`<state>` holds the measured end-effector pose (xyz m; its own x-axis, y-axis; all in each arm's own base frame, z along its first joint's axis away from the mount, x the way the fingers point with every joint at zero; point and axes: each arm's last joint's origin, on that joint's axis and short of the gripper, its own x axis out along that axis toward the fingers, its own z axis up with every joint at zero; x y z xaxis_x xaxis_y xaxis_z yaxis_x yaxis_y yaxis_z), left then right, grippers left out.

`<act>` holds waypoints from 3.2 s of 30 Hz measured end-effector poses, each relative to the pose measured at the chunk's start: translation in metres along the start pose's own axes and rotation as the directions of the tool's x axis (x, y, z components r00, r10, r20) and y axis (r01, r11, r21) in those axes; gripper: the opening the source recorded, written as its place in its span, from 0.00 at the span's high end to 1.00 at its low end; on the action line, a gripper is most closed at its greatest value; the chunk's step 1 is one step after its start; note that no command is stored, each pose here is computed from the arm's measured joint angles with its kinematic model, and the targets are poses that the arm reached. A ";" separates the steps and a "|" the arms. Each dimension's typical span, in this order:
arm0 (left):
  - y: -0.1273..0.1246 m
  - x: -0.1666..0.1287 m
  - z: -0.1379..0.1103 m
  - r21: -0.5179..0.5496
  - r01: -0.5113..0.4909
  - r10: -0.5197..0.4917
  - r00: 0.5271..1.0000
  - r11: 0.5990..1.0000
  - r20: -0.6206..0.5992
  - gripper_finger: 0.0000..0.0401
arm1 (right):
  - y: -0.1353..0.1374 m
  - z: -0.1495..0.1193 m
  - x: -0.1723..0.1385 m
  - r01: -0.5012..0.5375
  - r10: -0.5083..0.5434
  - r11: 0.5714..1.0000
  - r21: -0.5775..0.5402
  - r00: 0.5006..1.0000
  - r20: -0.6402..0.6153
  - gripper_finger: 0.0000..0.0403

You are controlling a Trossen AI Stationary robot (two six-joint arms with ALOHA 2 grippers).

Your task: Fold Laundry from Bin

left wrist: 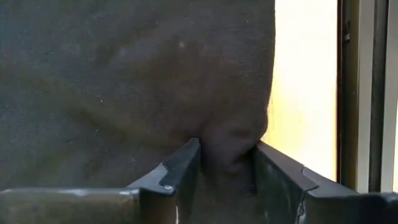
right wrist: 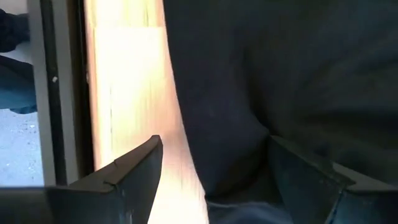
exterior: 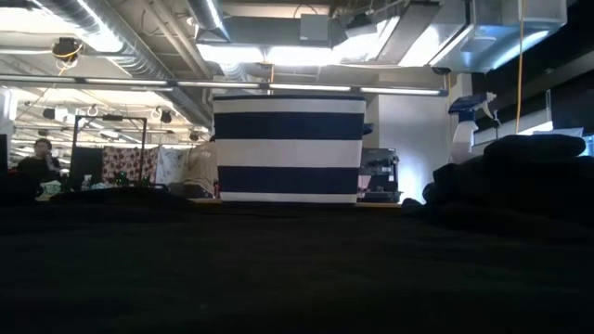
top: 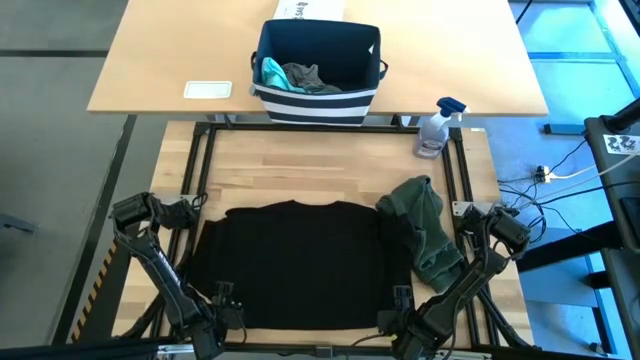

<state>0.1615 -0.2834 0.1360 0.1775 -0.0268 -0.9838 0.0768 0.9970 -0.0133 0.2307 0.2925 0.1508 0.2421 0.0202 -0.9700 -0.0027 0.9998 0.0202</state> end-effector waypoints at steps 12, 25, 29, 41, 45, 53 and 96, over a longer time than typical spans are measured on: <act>0.020 -0.059 0.005 -0.066 0.100 -0.094 0.992 0.993 0.086 0.60 | 0.001 0.017 -0.054 -0.025 0.027 0.999 -0.031 0.997 0.074 0.29; 0.117 -0.172 0.027 -0.074 0.118 -0.061 0.843 0.990 0.535 0.57 | -0.086 0.054 -0.160 0.070 -0.091 0.995 0.067 0.916 0.391 0.60; 0.151 -0.196 0.027 -0.091 0.047 0.023 0.769 0.995 0.639 0.61 | -0.120 0.049 -0.183 0.057 -0.101 0.993 0.105 0.865 0.491 0.82; 0.207 -0.218 -0.002 -0.131 0.049 0.078 0.586 0.990 0.807 0.78 | -0.205 -0.028 -0.184 -0.399 0.218 0.917 -0.008 0.483 0.848 0.95; 0.214 -0.218 -0.008 -0.216 0.029 0.165 0.552 0.976 0.817 0.80 | -0.223 -0.055 -0.169 -0.458 0.217 0.888 -0.030 0.360 0.907 0.99; 0.211 -0.219 0.005 -0.225 0.056 0.183 0.407 0.973 0.895 0.79 | -0.237 -0.093 -0.165 -0.368 0.393 0.881 -0.298 0.218 0.893 0.94; 0.279 -0.056 -0.062 -0.208 0.181 0.194 0.090 0.961 0.977 0.80 | -0.270 -0.125 -0.073 -0.167 0.139 0.977 -0.132 0.032 0.990 0.94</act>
<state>0.1124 0.0006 0.1764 0.9892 0.1200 0.0841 -0.0981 0.9687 -0.2279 0.0929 0.0209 0.1857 0.9677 0.1376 0.2113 -0.1711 0.9738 0.1496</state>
